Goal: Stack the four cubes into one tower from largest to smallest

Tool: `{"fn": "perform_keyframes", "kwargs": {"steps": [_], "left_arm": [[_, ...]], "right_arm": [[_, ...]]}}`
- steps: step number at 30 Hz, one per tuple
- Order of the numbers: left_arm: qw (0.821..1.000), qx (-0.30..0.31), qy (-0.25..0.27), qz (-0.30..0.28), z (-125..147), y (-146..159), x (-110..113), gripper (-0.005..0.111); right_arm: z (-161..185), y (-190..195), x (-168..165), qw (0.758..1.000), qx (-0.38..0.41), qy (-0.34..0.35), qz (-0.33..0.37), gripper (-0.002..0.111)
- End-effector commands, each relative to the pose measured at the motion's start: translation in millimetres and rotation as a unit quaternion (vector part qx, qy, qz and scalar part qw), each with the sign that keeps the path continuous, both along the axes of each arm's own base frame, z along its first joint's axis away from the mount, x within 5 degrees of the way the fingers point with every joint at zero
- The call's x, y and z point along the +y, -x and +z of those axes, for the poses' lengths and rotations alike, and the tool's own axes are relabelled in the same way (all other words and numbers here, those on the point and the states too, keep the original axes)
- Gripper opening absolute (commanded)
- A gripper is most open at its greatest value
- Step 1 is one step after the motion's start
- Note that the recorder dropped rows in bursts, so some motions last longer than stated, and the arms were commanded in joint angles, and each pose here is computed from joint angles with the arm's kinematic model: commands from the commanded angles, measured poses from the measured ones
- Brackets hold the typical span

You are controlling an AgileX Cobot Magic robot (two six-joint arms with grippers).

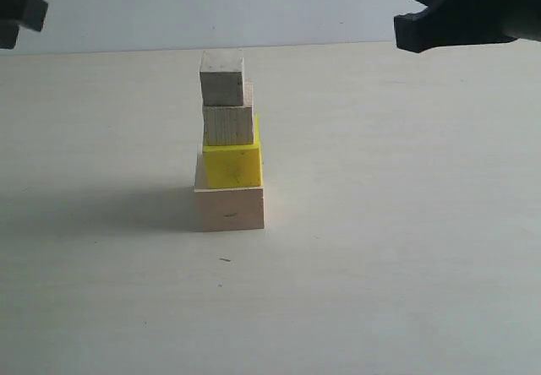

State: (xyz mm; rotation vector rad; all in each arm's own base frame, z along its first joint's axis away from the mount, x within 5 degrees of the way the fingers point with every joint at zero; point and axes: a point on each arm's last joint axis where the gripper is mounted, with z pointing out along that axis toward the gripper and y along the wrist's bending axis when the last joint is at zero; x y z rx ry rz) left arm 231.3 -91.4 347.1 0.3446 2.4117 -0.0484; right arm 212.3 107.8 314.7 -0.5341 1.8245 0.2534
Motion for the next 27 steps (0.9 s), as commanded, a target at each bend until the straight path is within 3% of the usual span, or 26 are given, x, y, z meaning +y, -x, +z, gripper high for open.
{"fn": "perform_keyframes", "kwargs": {"steps": [1, 6, 9, 11, 14, 20, 23, 27], "left_arm": [[0.997, -0.06, 0.047, 0.012, -11, 28, 16, 0.0], [0.989, -0.123, 0.083, 0.002, -33, 72, 33, 0.0], [0.983, -0.156, 0.094, 0.001, -25, 88, 40, 0.0], [0.971, -0.204, 0.127, 0.004, -10, 103, 46, 0.0], [0.951, -0.269, 0.151, 0.005, 4, 128, 58, 0.0], [0.927, -0.344, 0.14, 0.056, -14, 151, 81, 0.0], [0.913, -0.367, 0.135, 0.112, -15, 152, 92, 0.0], [0.902, -0.392, 0.072, 0.166, -12, 152, 106, 0.0]], "right_arm": [[-1, 12, -8, 1.0, -0.016, -0.01, -0.005, 0.0], [-9, 16, -10, 1.0, 0.02, -0.003, -0.006, 0.0], [-10, 18, -10, 0.998, 0.045, -0.033, -0.018, 0.0], [-6, 24, -13, 0.995, 0.063, -0.076, -0.034, 0.0], [12, 46, -25, 0.991, -0.033, -0.129, -0.028, 0.0], [22, 73, -44, 0.988, -0.113, -0.102, -0.029, 0.0], [24, 71, -59, 0.984, -0.125, -0.1, -0.075, 0.0], [28, 71, -82, 0.975, -0.148, -0.082, -0.147, 0.0]]}}
